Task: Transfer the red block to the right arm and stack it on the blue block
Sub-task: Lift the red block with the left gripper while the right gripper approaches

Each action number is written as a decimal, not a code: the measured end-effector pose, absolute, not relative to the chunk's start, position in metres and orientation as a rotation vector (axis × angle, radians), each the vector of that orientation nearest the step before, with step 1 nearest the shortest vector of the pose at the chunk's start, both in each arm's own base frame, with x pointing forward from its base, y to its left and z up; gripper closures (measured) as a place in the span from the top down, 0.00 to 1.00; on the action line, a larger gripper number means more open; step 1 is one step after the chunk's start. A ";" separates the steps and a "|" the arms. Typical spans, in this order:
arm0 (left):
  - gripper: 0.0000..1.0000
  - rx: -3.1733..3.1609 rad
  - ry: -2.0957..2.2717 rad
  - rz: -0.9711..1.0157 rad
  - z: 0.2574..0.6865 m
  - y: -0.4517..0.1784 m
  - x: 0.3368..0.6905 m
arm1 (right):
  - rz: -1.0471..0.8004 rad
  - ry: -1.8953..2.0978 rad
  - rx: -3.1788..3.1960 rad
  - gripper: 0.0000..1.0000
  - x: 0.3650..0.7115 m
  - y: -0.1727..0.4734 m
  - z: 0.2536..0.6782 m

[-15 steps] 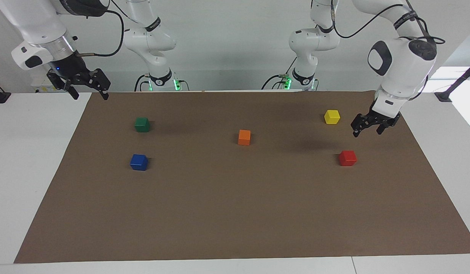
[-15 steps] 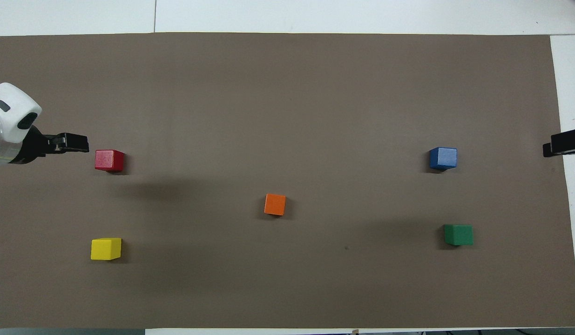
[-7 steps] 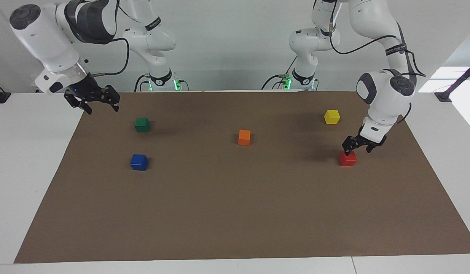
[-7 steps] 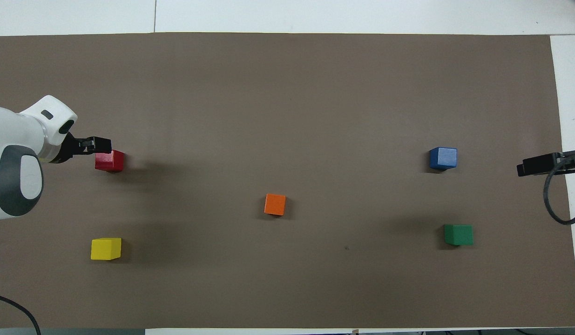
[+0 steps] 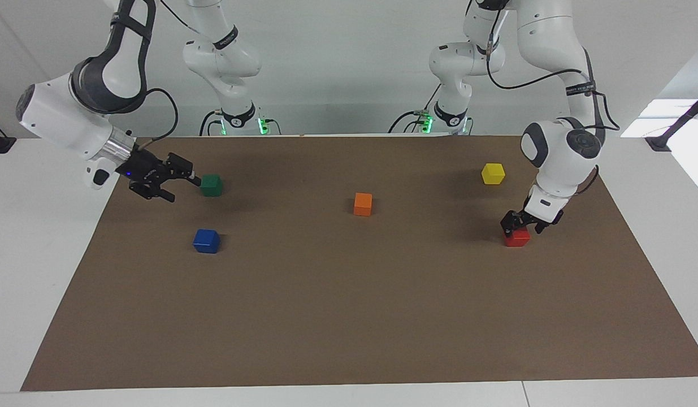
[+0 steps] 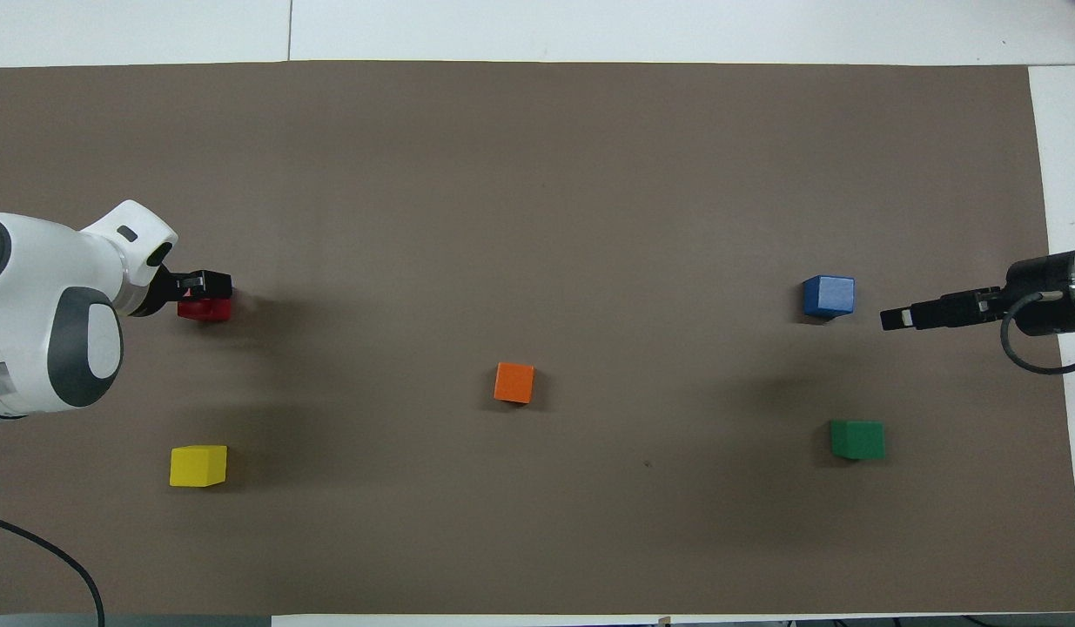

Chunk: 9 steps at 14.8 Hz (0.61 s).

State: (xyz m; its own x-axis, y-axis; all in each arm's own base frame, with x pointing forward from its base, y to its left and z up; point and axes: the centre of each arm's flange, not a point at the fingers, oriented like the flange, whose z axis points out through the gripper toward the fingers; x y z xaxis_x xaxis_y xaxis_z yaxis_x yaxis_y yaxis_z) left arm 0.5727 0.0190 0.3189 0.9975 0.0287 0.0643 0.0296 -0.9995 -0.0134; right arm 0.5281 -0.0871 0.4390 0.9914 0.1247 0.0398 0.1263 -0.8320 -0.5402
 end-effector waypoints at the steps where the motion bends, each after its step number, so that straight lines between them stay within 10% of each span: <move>1: 0.91 -3.126 -0.040 -0.089 0.312 0.017 0.572 | -0.016 -0.170 -2.533 1.00 0.530 -0.079 0.440; 5: 0.56 -3.143 -0.108 -0.052 0.318 0.018 0.578 | -0.019 -0.121 -2.358 1.00 0.539 -0.045 0.431; 9: 0.55 -3.191 -0.558 0.166 0.393 0.024 0.594 | -0.002 -0.055 -2.173 1.00 0.543 -0.004 0.410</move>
State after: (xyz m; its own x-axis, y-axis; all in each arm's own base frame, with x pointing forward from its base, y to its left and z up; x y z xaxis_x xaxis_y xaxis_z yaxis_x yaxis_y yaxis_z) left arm 0.5938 0.0237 0.3926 0.9357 0.3324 -0.1182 0.3428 -0.9358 0.0825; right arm 0.5433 -0.0036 0.4104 0.9990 0.0392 0.0222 0.0405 -0.5656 -0.8237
